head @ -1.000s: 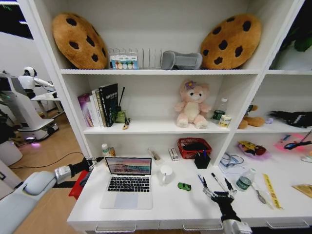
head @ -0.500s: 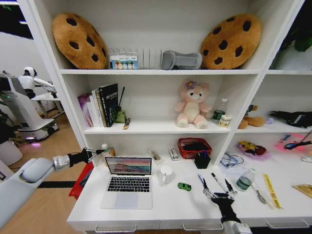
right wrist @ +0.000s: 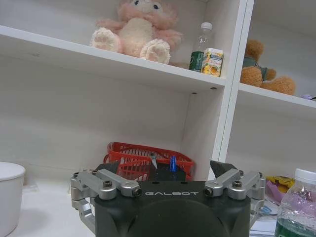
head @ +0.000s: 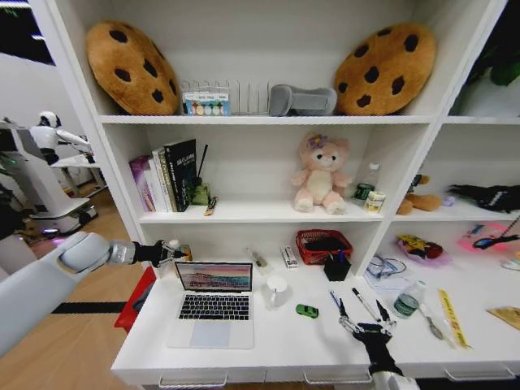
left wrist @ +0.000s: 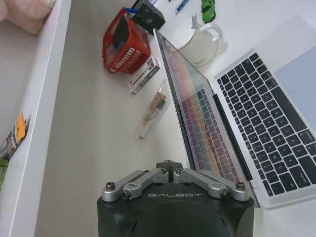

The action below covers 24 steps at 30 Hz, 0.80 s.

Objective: Organize the objects on the table.

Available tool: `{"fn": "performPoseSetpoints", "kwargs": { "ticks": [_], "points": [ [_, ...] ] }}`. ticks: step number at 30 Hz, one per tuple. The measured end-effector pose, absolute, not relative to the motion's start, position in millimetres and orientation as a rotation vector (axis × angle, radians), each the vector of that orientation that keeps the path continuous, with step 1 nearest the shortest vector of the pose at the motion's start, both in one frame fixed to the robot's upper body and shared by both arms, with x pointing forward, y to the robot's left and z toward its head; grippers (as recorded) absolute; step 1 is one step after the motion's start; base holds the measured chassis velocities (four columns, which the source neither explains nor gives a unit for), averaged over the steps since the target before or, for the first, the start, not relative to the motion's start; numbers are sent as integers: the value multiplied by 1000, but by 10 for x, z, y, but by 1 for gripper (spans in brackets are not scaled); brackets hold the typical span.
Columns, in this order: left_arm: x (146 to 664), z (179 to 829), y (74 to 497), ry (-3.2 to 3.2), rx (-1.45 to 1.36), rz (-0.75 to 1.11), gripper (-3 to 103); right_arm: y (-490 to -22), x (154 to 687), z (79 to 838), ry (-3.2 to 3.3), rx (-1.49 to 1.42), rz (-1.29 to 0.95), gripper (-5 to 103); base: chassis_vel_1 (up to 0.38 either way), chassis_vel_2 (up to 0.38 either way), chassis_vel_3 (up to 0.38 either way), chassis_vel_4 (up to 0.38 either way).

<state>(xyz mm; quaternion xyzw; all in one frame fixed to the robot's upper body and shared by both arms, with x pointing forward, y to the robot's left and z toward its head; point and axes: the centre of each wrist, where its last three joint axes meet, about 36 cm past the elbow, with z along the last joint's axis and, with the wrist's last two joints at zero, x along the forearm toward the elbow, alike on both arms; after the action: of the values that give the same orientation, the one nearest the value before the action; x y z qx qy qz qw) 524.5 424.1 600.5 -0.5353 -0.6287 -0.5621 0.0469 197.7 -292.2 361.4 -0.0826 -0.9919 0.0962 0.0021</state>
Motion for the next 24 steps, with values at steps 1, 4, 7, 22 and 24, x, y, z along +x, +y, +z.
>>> {"fn": "performPoseSetpoints", "kwargs": {
  "ticks": [1, 4, 7, 22, 24],
  "points": [
    [5245, 6005, 4241, -1918, -1633, -1715, 0, -2922, 1977, 3614, -3112, -259, 302, 100, 0, 0, 0, 0],
    [5381, 6072, 4145, -1879, -1662, -1748, 0, -2926, 1965, 3585, -3108, -267, 301, 100, 0, 0, 0, 0],
    [5529, 6077, 3968, -1845, -1712, -1763, 0, -2942, 1967, 3565, -3106, -276, 303, 100, 0, 0, 0, 0],
    [5634, 6090, 3618, -1684, -1838, -1774, 0, -3010, 1976, 3479, -3099, -313, 302, 100, 0, 0, 0, 0],
    [5619, 6092, 3623, -1697, -1842, -1763, 0, -3012, 1982, 3470, -3101, -314, 301, 100, 0, 0, 0, 0]
  ]
}}
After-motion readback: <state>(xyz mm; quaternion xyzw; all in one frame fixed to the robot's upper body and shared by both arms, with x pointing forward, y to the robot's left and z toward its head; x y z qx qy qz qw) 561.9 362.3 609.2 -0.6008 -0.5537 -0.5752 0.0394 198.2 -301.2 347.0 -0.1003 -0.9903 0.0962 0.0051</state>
